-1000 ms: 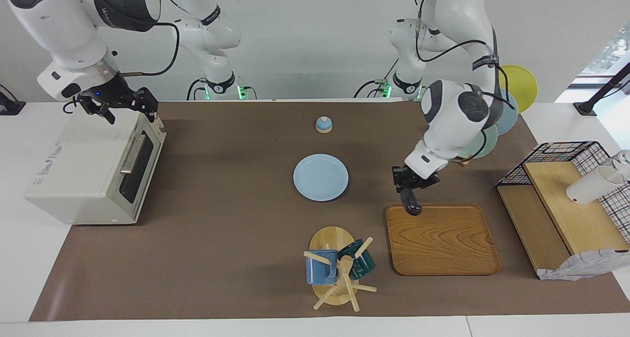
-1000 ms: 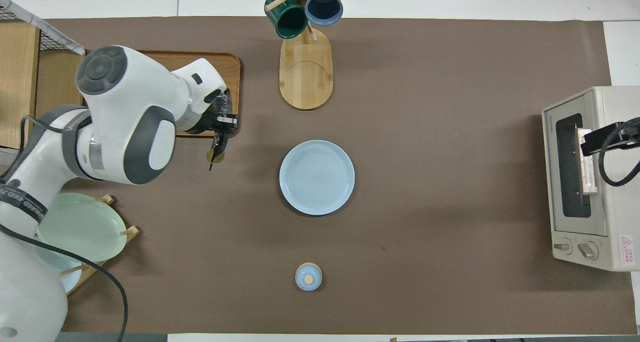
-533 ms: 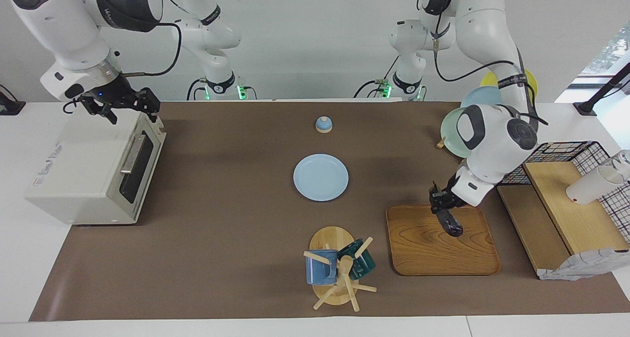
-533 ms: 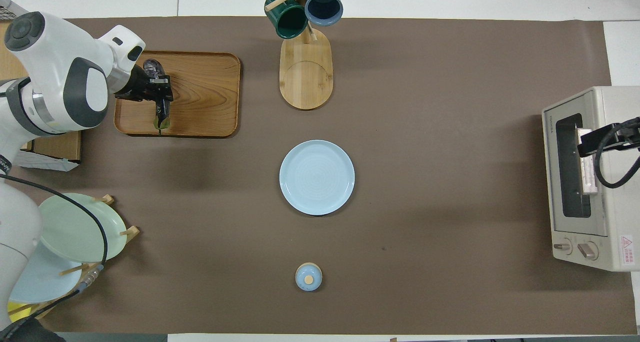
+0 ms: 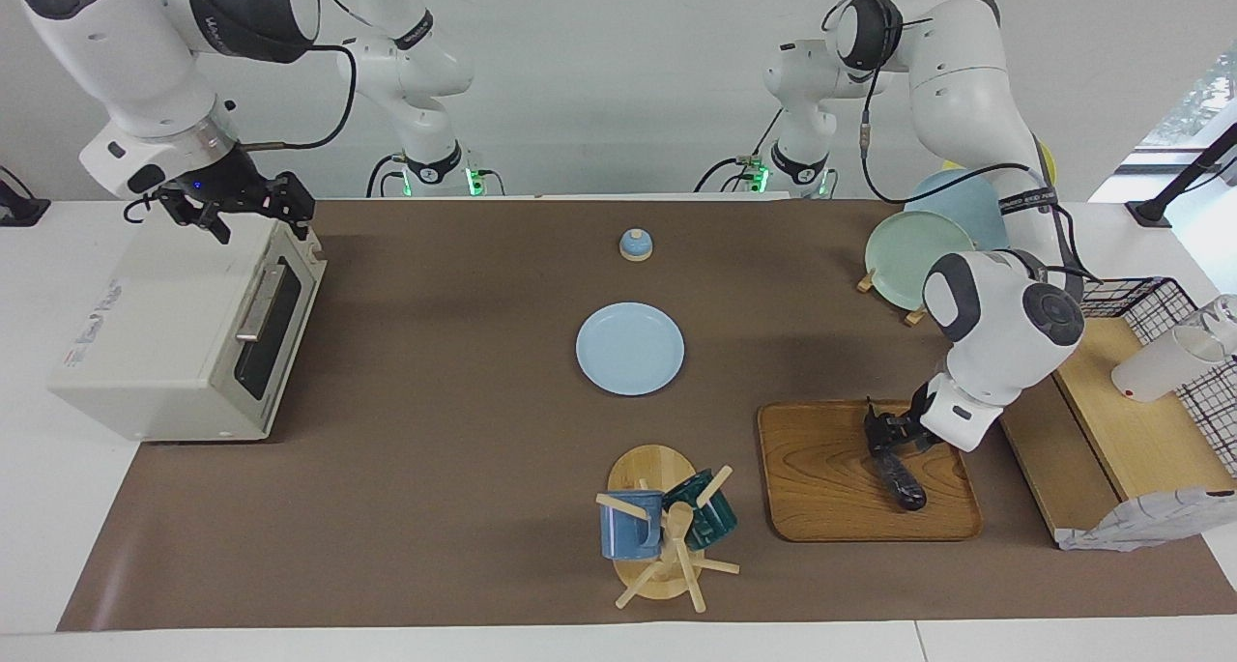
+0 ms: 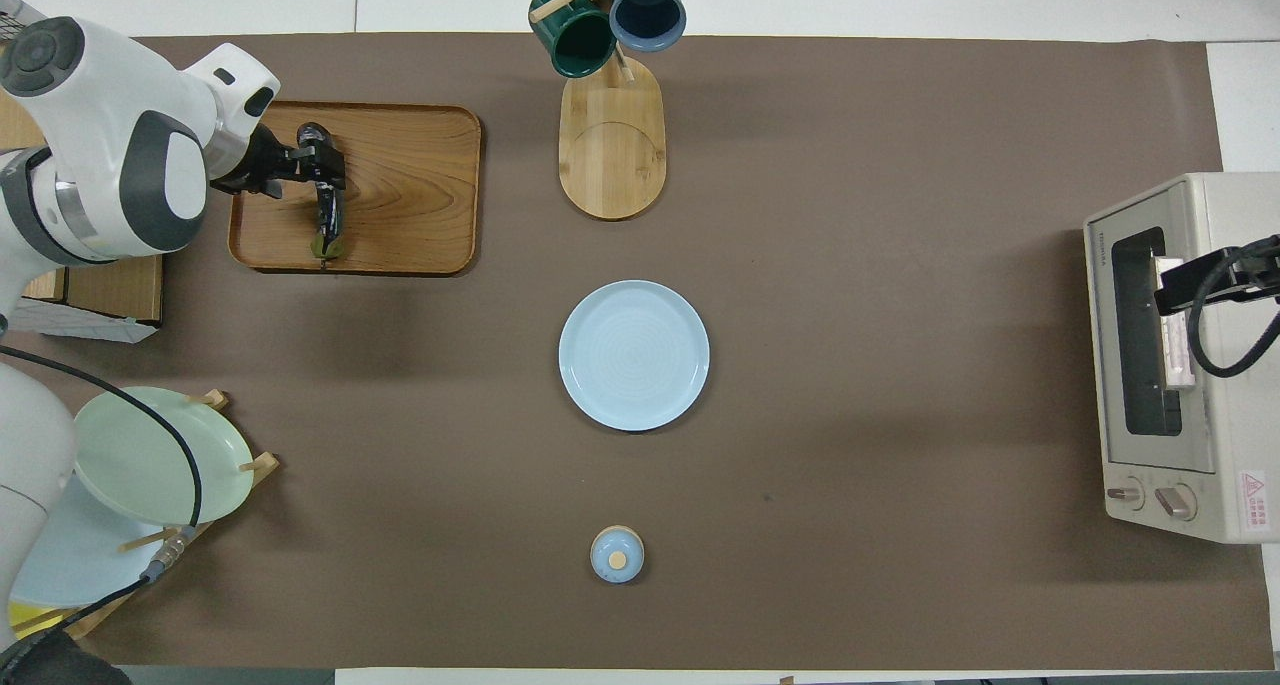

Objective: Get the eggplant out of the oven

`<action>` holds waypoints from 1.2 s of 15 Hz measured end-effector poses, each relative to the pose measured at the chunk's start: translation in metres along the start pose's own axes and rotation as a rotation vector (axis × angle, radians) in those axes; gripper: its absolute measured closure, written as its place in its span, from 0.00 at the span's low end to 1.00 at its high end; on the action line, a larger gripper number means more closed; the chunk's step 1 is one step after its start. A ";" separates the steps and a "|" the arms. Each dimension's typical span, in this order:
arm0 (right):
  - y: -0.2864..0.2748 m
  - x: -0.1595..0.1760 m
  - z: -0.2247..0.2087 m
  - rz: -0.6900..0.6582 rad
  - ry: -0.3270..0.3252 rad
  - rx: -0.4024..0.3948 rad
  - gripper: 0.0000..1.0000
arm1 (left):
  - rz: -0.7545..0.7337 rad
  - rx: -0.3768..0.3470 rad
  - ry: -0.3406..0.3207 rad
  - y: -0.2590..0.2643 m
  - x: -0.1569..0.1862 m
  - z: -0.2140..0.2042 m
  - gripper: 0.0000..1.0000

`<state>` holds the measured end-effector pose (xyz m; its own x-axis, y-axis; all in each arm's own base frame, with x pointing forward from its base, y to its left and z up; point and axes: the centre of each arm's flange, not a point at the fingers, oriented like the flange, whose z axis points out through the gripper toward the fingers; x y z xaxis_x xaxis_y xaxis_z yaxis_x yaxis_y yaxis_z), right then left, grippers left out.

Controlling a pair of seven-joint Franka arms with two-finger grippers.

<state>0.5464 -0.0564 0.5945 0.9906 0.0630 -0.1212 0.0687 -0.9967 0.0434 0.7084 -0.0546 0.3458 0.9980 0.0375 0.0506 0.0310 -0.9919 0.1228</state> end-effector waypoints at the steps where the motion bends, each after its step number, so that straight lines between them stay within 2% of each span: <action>1: 0.000 0.000 0.000 0.000 0.000 0.000 0.00 | -0.008 -0.008 0.009 -0.002 0.000 -0.014 0.00; 6: 0.000 0.000 0.000 0.000 0.000 0.000 0.00 | -0.035 -0.016 -0.016 -0.004 -0.030 -0.128 0.00; 12: 0.000 0.000 0.000 0.000 0.000 0.000 0.00 | -0.012 0.057 -0.106 -0.003 -0.109 -0.254 0.00; 15: 0.000 0.000 0.000 0.000 0.000 0.000 0.00 | -0.010 0.063 -0.131 -0.001 -0.144 -0.274 0.00; 18: 0.000 0.000 0.000 0.000 0.000 0.000 0.00 | -0.033 0.066 -0.150 -0.004 -0.163 -0.258 0.00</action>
<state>0.5462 -0.0565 0.5943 0.9906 0.0628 -0.1217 0.0685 -0.9967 0.0433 0.5312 -0.0252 0.5927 0.9933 0.0561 -0.1015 0.0621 -0.9965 0.0560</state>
